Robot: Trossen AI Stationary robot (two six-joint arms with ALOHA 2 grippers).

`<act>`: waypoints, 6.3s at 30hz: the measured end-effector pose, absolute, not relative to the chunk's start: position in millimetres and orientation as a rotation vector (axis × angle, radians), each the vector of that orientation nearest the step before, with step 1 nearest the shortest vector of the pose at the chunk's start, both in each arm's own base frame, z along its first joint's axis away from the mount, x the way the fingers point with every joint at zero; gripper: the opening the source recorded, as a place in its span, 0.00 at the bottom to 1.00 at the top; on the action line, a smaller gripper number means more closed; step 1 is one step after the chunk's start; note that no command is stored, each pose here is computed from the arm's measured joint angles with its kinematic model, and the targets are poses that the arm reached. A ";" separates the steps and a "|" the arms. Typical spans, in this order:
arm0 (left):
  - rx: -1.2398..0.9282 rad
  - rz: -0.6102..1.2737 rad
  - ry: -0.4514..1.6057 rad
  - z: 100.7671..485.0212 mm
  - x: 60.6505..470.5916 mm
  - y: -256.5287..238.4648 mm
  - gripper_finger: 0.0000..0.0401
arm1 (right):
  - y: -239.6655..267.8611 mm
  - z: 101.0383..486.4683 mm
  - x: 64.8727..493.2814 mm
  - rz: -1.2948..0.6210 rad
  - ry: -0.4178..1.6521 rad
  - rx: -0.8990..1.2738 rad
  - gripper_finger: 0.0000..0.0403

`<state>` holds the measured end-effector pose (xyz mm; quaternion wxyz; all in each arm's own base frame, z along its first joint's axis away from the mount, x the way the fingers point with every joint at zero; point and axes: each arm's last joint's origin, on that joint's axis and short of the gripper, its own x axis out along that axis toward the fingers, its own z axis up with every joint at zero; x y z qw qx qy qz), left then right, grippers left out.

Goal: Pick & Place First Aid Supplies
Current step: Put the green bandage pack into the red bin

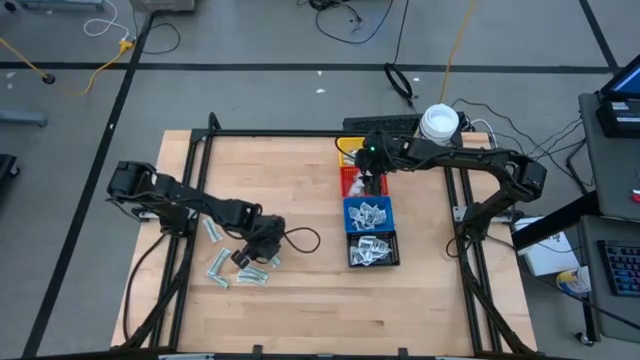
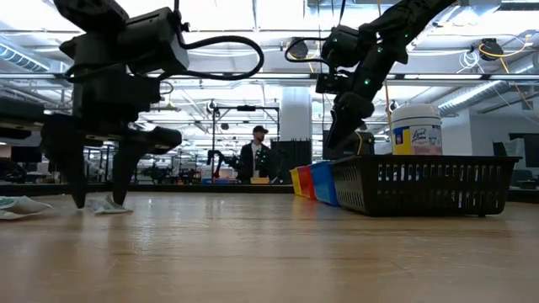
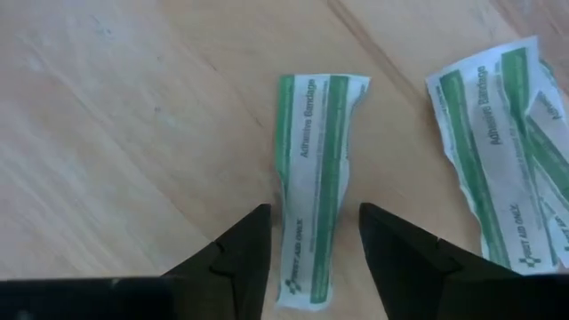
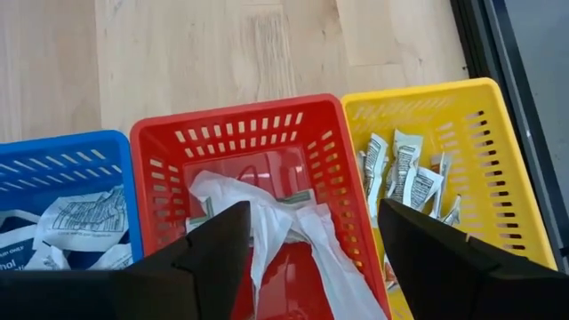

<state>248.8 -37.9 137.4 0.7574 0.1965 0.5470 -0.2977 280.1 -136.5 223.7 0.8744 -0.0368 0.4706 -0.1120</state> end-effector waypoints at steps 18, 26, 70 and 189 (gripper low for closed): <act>0.017 -0.200 0.951 140.9 271.4 23.6 0.01 | -137.3 225.1 281.8 -0.267 0.951 -0.025 0.60; -0.146 0.078 0.522 171.2 287.3 90.4 0.00 | -138.0 236.3 294.5 -0.175 0.736 0.092 0.59; -0.342 0.126 0.518 194.2 296.3 106.7 0.30 | -146.2 233.0 286.8 -0.094 0.779 -0.018 0.00; -0.903 1.874 1.043 101.8 173.6 -62.7 0.01 | -157.5 221.4 276.6 -0.140 0.903 -0.055 0.77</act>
